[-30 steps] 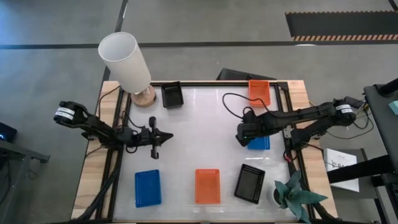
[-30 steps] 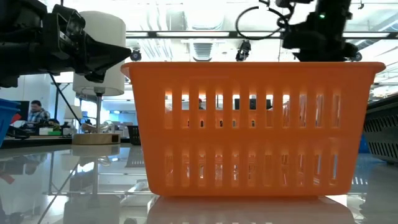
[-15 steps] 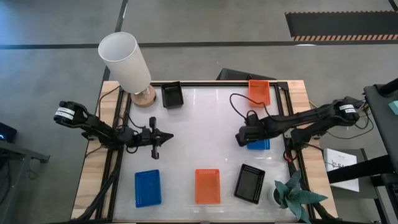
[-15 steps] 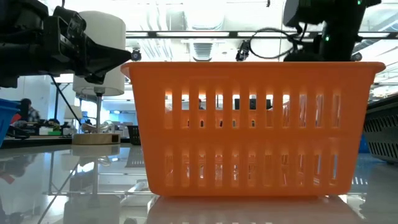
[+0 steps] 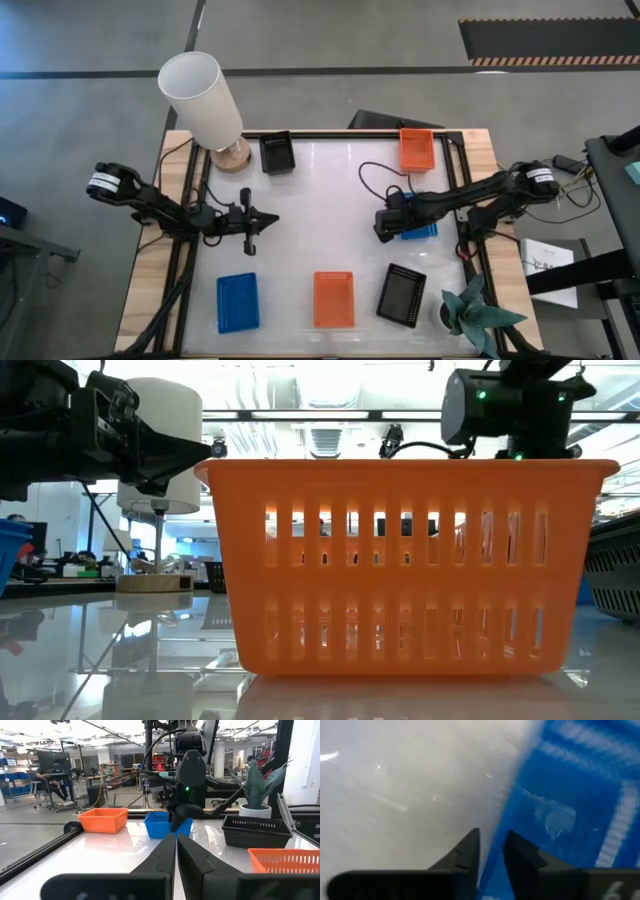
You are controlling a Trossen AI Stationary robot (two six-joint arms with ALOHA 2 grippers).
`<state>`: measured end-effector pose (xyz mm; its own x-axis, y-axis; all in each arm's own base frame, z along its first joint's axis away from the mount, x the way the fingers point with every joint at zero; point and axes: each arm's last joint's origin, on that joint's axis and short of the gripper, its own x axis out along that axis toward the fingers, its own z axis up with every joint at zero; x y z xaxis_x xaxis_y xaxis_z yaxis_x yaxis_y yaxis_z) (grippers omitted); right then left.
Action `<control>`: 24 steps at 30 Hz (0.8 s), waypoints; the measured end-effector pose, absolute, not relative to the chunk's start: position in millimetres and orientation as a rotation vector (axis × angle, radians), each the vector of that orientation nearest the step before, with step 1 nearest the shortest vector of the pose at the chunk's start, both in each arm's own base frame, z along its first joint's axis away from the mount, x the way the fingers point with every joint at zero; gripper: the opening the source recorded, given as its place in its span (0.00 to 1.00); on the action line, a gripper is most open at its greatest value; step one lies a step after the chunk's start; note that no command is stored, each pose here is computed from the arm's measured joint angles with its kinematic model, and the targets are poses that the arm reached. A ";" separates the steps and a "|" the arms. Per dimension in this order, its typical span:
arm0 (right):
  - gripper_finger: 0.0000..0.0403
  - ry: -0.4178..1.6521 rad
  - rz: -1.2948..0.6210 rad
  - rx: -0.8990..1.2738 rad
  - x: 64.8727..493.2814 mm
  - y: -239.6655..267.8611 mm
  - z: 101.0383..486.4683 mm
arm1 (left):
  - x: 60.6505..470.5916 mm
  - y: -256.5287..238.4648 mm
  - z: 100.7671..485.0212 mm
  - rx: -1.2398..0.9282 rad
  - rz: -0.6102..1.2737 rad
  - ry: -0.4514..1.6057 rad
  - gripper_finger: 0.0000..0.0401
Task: Stack baskets by color
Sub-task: Stack the right blue bin on top of the bottom blue bin
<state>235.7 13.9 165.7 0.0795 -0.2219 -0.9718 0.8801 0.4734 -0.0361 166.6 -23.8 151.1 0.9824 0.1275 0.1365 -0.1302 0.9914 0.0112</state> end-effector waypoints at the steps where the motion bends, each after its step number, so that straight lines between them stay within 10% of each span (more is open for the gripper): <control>1: 0.14 1.230 -0.918 0.673 237.8 14.1 163.6 | 166.6 -23.8 151.1 0.016 0.129 -0.136 0.00; 24: 0.03 1.356 -0.011 -0.349 398.9 27.0 172.9 | 166.9 -23.8 148.6 -0.016 0.127 -0.114 0.00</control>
